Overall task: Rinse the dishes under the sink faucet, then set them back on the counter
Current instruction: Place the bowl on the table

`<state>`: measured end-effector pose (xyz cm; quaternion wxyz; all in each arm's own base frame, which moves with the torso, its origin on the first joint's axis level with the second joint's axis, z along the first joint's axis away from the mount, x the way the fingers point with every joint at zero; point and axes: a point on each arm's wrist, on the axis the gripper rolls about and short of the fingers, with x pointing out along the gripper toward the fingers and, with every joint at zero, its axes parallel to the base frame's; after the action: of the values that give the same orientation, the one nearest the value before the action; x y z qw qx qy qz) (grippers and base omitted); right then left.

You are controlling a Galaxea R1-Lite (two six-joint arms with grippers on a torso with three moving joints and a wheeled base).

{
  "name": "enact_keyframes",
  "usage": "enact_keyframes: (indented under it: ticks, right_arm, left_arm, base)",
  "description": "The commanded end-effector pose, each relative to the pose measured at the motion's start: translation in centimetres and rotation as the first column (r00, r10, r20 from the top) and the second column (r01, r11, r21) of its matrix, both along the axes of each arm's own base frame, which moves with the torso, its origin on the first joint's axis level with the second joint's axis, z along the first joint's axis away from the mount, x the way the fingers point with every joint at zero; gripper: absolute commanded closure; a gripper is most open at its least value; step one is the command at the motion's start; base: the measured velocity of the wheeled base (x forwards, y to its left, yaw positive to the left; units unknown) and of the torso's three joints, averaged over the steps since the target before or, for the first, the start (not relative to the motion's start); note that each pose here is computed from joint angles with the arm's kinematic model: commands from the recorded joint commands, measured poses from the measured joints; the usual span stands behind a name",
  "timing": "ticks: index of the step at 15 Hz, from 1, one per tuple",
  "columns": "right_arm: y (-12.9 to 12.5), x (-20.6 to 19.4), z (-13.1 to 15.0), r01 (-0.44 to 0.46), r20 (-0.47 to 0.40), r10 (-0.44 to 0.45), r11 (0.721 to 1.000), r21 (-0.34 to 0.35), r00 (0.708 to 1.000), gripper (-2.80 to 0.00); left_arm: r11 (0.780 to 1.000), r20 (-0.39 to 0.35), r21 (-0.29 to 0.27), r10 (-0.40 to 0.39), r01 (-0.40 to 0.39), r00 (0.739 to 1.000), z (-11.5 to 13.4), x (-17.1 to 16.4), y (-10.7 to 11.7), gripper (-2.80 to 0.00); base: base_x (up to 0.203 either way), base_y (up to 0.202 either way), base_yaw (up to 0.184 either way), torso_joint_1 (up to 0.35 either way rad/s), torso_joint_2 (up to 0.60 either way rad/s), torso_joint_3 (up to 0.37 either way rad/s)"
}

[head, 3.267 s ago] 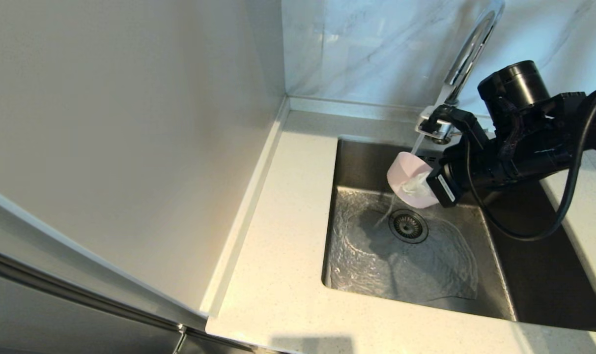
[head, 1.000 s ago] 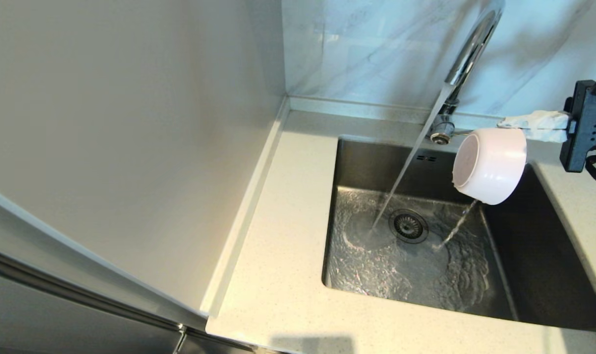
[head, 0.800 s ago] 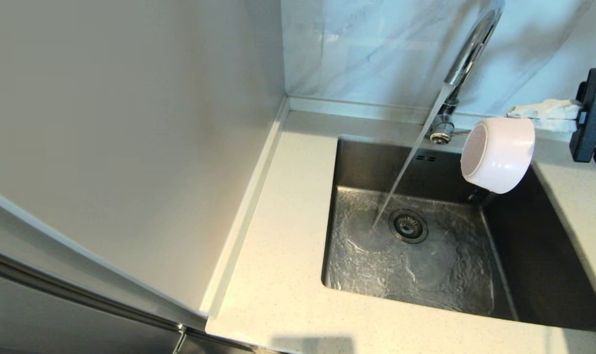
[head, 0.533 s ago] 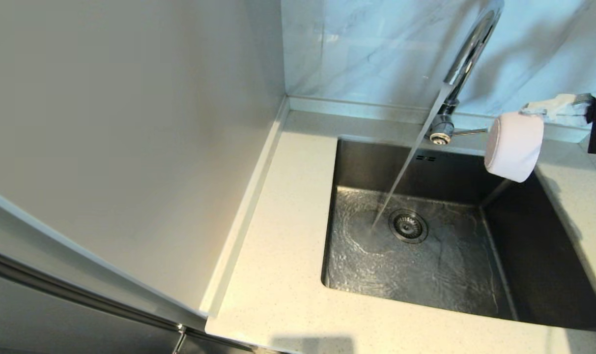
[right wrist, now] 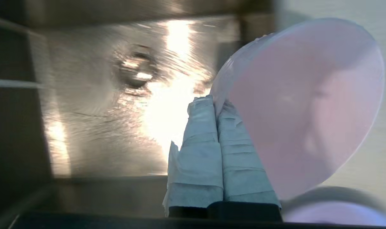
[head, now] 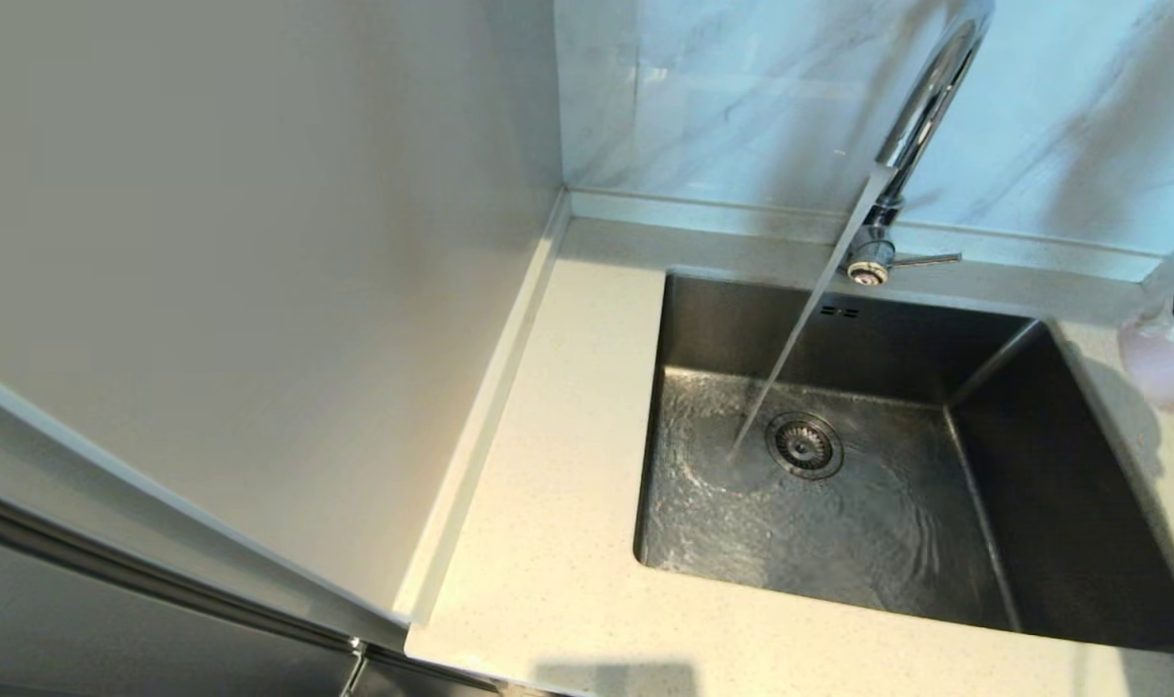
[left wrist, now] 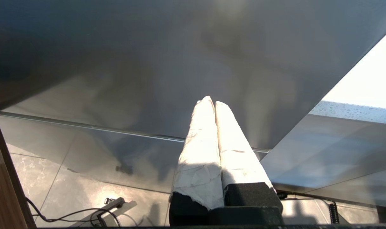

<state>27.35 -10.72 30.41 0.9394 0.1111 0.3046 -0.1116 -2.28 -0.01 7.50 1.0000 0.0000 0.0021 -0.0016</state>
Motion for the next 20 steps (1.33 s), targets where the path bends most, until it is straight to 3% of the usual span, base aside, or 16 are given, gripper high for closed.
enact_keyframes:
  ticks: [1, 4, 8, 14, 20]
  right_arm:
    - [-1.6, 0.0, -1.0, -0.012, -0.065, 0.006, 0.995, -0.098, 0.998, 0.00]
    - [-2.7, 0.8, -2.5, -0.068, -0.141, 0.044, 0.982, -0.174, 0.989, 0.00]
    - [-3.5, 2.4, -4.4, -0.109, -0.191, 0.073, 0.976, -0.190, 0.979, 0.00]
    - [-5.1, 4.8, -7.3, -0.067, -0.235, -0.001, 0.958, -0.279, 0.972, 0.00]
    - [-5.6, 5.3, -8.5, -0.047, -0.270, -0.035, 0.956, -0.290, 0.962, 0.00]
  left_arm:
    - [1.000, 0.000, 0.000, 0.000, 0.000, 1.000, 0.0, 0.0, 0.0, 0.00]
    - [1.000, 0.000, 0.000, 0.000, 0.000, 1.000, 0.0, 0.0, 0.0, 0.00]
    - [1.000, 0.000, 0.000, 0.000, 0.000, 1.000, 0.0, 0.0, 0.0, 0.00]
    - [1.000, 0.000, 0.000, 0.000, 0.000, 1.000, 0.0, 0.0, 0.0, 0.00]
    - [1.000, 0.000, 0.000, 0.000, 0.000, 1.000, 0.0, 0.0, 0.0, 0.00]
  base:
    - [0.000, 0.000, 0.000, 0.000, 0.00, 0.000]
    - [0.000, 0.000, 0.000, 0.000, 0.00, 0.000]
    - [0.000, 0.000, 0.000, 0.000, 0.00, 0.000]
    - [0.000, 0.000, 0.000, 0.000, 0.00, 0.000]
    - [0.000, 0.000, 0.000, 0.000, 0.00, 0.000]
